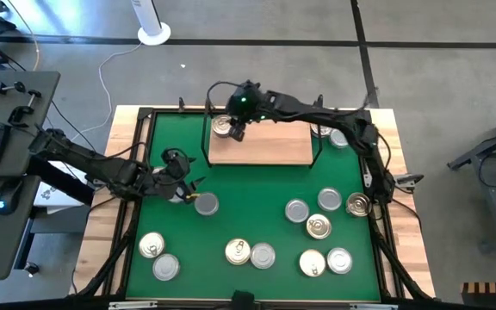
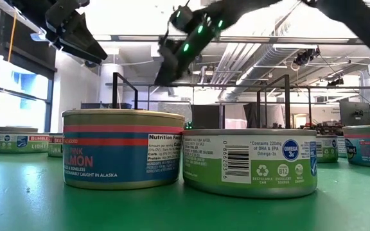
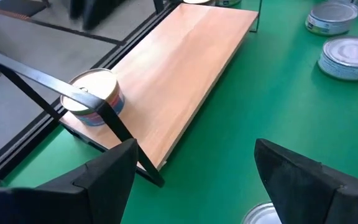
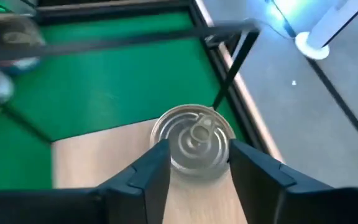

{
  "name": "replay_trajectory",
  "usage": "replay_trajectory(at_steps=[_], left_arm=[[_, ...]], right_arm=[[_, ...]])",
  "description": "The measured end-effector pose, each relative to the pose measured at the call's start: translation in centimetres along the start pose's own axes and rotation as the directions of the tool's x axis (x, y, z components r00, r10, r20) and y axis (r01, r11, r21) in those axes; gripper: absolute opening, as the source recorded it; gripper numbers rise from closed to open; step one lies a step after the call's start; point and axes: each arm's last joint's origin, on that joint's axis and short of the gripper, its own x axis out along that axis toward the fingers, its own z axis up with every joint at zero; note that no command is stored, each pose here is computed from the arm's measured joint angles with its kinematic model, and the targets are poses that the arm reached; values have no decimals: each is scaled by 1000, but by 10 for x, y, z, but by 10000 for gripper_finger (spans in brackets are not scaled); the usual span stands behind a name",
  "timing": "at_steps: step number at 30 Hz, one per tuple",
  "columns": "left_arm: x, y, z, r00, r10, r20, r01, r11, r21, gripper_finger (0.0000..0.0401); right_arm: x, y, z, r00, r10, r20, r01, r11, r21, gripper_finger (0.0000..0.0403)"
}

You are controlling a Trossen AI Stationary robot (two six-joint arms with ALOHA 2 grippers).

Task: Stack canned seafood by type on shelf
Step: Put the green tuna can on the shelf

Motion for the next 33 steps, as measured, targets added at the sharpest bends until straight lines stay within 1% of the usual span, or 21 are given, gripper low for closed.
replay_trajectory(at_steps=[2, 4, 6, 9, 14, 17, 19, 22, 26, 28, 30, 33], left_arm=[[-2, -2, -1, 1000, -3, 5, 3, 1000, 3, 310], [-5, -4, -2, 1000, -6, 15, 6, 1000, 5, 310], [-9, -7, -3, 1000, -9, 30, 9, 1000, 14, 310], [-14, -11, -5, 998, -13, 55, 12, 999, 31, 310], [-23, -20, -9, 996, -50, 80, 46, 997, 59, 310], [-27, -26, -13, 994, -42, 101, 35, 996, 77, 310], [-27, -31, -16, 994, -38, 105, 28, 994, 103, 310], [-25, -41, -21, 994, -27, 108, 13, 992, 129, 310], [-16, -53, -31, 997, -9, 73, -1, 990, 141, 310], [-10, -60, -36, 999, -14, 45, 7, 989, 149, 310], [-3, -68, -38, 999, -30, 24, 26, 987, 157, 310], [7, -82, -37, 995, -100, 12, 97, 983, 158, 310]], right_arm=[[-25, 13, 7, 1000, 22, -17, -23, 998, -56, 160], [-45, 32, 11, 998, 42, -54, -47, 993, -109, 154], [-63, 55, 12, 994, 58, -95, -74, 984, -165, 147], [-88, 91, 14, 990, 70, -125, -99, 965, -243, 136], [-111, 158, 4, 972, 124, -200, -188, 922, -339, 119], [-123, 193, -5, 968, 109, -226, -192, 902, -386, 110], [-129, 213, -16, 967, 96, -237, -187, 897, -400, 104], [-138, 236, -45, 955, 77, -286, -181, 916, -358, 95], [-163, 256, -90, 949, 55, -310, -136, 960, -245, 90], [-172, 266, -109, 949, 86, -302, -139, 978, -158, 90], [-178, 275, -123, 953, 129, -276, -152, 986, -64, 90], [-182, 288, -136, 954, 196, -229, -193, 981, 35, 90]])
